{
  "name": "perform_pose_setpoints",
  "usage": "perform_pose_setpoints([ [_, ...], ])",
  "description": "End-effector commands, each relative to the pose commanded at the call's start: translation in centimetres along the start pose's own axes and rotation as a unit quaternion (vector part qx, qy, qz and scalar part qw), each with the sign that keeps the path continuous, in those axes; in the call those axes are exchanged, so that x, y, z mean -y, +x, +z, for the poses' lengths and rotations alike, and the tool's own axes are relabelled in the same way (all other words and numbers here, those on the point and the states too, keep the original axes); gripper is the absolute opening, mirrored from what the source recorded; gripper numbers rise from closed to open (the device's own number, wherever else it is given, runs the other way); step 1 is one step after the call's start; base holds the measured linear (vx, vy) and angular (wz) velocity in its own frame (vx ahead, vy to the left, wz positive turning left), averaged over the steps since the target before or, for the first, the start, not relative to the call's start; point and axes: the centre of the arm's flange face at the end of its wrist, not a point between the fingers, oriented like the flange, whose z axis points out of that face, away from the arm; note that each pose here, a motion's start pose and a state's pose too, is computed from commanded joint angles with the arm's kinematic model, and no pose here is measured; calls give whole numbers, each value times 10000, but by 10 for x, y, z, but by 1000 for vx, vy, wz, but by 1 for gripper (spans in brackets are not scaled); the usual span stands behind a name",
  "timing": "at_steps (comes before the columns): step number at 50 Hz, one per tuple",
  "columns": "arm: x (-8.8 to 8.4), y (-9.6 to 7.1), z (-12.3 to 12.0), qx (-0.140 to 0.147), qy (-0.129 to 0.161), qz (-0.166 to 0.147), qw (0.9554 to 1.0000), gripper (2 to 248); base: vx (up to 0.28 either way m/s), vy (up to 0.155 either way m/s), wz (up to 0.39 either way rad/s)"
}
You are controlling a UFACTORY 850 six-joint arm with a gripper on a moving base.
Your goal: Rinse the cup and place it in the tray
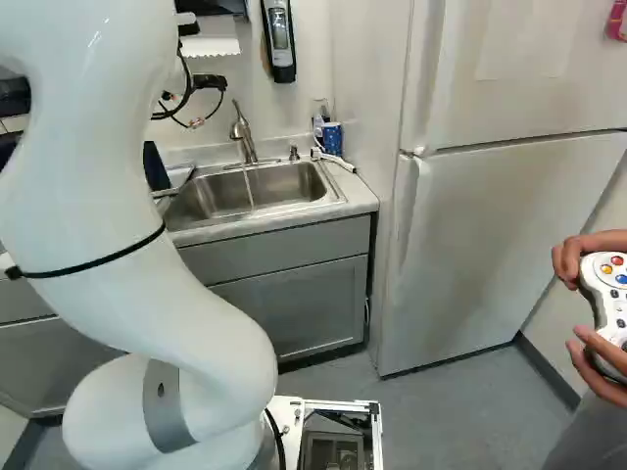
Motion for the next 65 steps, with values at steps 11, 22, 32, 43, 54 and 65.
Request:
perform_pose_setpoints([
  [11, -9, 3, 18, -106, -118, 67, 9999, 247, 0, 0, 0],
  [22, -14, 5, 39, -133, -161, 75, 9998, 247, 0, 0, 0],
  [32, -17, 6, 59, -165, -196, 82, 9996, 247, 0, 0, 0],
  [43, -20, 2, 70, -137, -217, 84, 9996, 247, 0, 0, 0],
  [54, -19, -9, 84, -58, -216, 81, 9997, 247, 0, 0, 0],
  [65, -17, -8, 105, -110, -208, 82, 9997, 247, 0, 0, 0],
])
